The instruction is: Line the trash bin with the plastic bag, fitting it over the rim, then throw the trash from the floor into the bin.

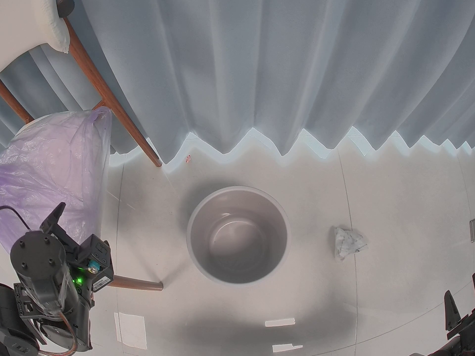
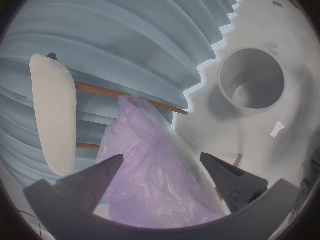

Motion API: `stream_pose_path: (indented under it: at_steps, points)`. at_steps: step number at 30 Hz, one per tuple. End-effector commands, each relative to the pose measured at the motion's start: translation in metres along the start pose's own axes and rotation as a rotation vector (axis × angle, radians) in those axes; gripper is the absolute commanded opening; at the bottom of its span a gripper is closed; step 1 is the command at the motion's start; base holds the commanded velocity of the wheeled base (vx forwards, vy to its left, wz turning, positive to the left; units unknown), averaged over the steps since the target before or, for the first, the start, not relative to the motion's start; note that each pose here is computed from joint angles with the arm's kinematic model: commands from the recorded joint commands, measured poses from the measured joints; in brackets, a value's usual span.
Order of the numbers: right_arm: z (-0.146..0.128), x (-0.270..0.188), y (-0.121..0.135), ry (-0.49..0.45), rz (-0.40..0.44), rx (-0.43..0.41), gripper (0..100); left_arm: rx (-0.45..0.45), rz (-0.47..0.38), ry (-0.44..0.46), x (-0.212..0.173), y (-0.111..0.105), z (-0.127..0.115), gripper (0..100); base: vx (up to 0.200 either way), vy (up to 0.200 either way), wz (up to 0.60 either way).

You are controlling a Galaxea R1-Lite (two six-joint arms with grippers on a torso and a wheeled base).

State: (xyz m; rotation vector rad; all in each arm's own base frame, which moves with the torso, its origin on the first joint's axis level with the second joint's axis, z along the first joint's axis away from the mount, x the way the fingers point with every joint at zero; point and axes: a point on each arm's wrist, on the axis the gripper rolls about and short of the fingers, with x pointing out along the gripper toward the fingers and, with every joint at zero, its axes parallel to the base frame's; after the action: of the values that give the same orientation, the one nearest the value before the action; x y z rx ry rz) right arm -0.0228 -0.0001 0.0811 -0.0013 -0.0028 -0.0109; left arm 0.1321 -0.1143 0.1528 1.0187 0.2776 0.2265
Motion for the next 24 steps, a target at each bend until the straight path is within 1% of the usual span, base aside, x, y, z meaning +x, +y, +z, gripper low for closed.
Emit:
stream_pose_path:
  at_steps: [1,4,5,7,8,11,15,17,18,19,21,24]
  points:
    - [-0.005,0.0,0.0,0.0,0.0,0.0,100,-0.008,-0.017,-0.015,0.002,0.0,0.001,0,0.0,0.0,0.0]
    - [-0.005,0.0,0.0,0.001,0.0,0.0,100,-0.012,-0.036,-0.022,0.006,0.001,-0.001,0,0.0,0.0,0.0]
    - [-0.005,0.0,0.0,0.0,0.0,0.0,100,-0.026,-0.048,-0.028,0.008,0.002,-0.002,0,0.0,0.0,0.0]
    - [-0.005,0.0,0.0,0.001,0.0,0.0,100,-0.027,-0.05,-0.028,0.008,0.002,-0.002,0,0.0,0.0,0.0]
    - [-0.005,0.0,0.0,0.001,0.0,0.0,100,-0.056,-0.074,-0.063,0.009,0.005,0.001,0,0.0,0.0,0.0]
    - [-0.005,0.0,0.0,0.001,0.0,0.0,100,-0.075,-0.075,-0.067,0.012,0.009,0.001,0,0.0,0.0,0.0]
    - [-0.005,0.0,0.0,0.001,0.0,0.0,100,-0.107,-0.095,-0.098,0.011,0.015,-0.002,0,0.0,0.0,0.0]
    - [-0.005,0.0,0.0,0.001,0.002,0.0,100,-0.134,-0.13,-0.13,0.01,0.014,-0.001,0,0.0,0.0,0.0]
    - [-0.005,0.0,0.0,0.001,0.002,0.0,100,-0.134,-0.13,-0.13,0.01,0.014,-0.001,0,0.0,0.0,0.0]
    - [-0.005,0.0,0.0,0.001,0.002,0.0,100,-0.18,-0.19,-0.179,0.01,0.013,0.0,0,0.0,0.0,0.0]
    - [-0.005,0.0,0.0,0.001,0.0,0.0,100,-0.211,-0.233,-0.212,0.01,0.013,0.001,0,0.0,0.0,0.0]
    - [-0.005,0.0,0.0,0.0,0.0,0.0,100,-0.225,-0.247,-0.222,0.01,0.013,-0.001,0,0.0,0.0,0.0]
